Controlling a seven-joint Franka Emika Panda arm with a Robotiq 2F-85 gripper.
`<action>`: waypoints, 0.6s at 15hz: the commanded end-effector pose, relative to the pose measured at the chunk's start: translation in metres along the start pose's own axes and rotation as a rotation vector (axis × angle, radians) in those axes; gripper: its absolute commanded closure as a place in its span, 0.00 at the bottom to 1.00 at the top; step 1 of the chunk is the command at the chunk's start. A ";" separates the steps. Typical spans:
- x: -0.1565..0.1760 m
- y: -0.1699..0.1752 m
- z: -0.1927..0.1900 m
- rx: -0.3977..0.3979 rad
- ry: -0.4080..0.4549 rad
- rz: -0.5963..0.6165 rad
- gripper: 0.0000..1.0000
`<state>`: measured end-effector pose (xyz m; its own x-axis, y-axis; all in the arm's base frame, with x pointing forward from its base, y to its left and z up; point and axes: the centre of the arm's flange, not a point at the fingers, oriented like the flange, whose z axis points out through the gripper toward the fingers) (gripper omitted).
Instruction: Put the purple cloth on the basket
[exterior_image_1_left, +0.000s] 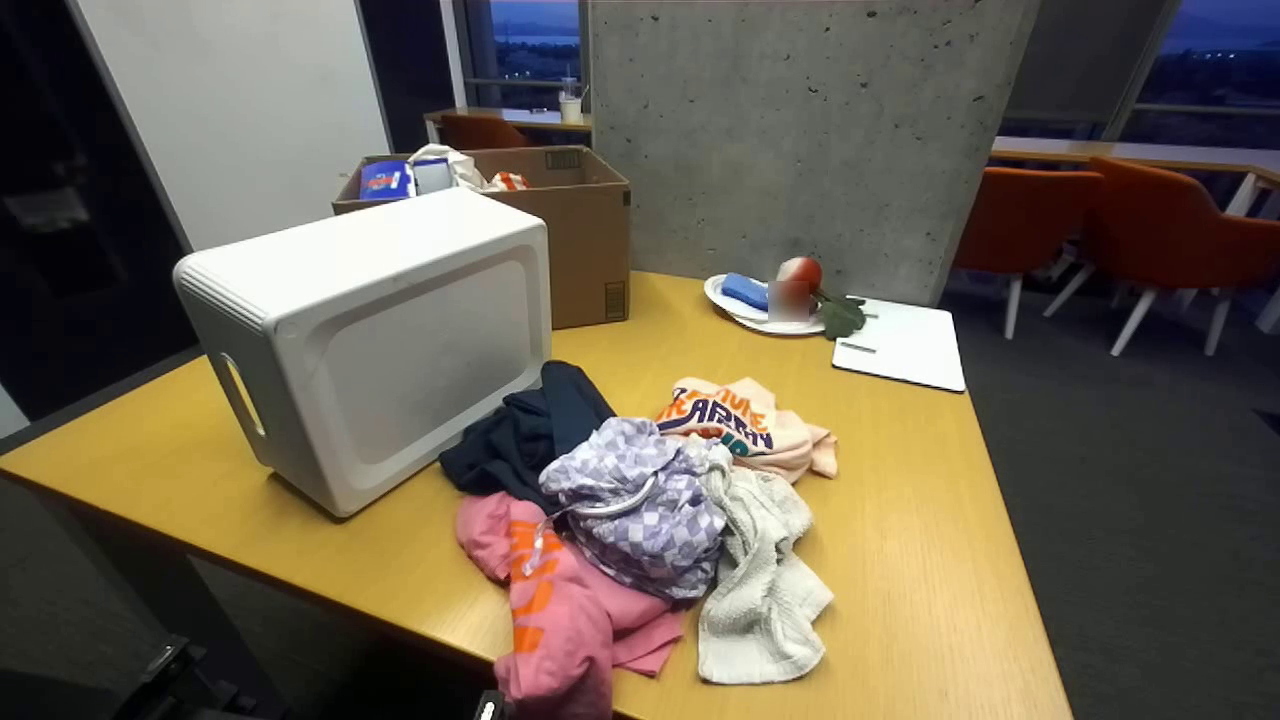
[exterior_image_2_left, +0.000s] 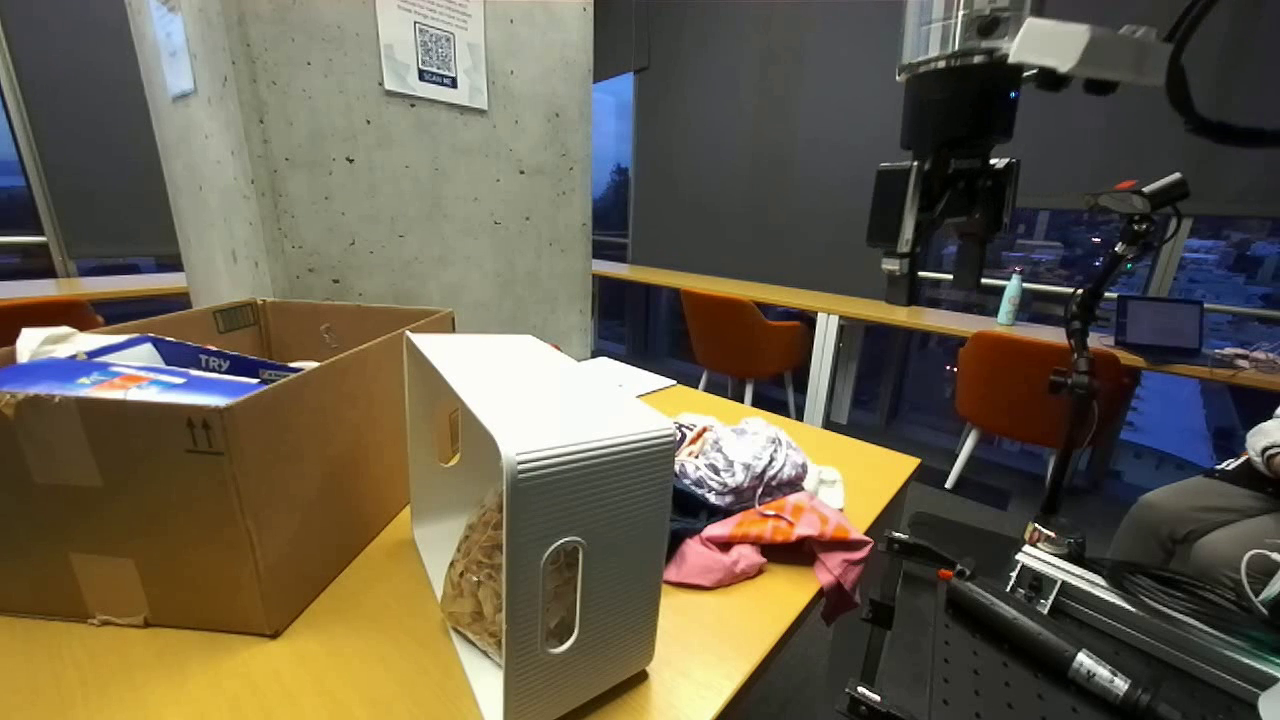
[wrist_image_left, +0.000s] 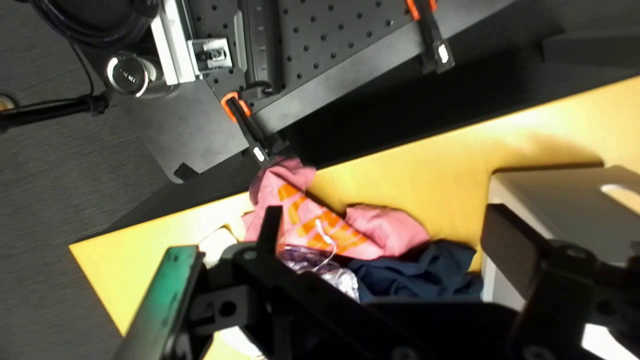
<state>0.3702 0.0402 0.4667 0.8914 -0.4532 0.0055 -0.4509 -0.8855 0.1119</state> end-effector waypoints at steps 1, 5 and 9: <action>0.041 0.001 0.041 -0.026 0.135 0.144 0.00; 0.076 0.016 0.086 -0.048 0.261 0.308 0.00; 0.124 0.050 0.148 -0.077 0.316 0.496 0.00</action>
<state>0.4224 -0.0388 0.3675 0.6528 -0.6847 0.3242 -0.7426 -0.6630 0.0949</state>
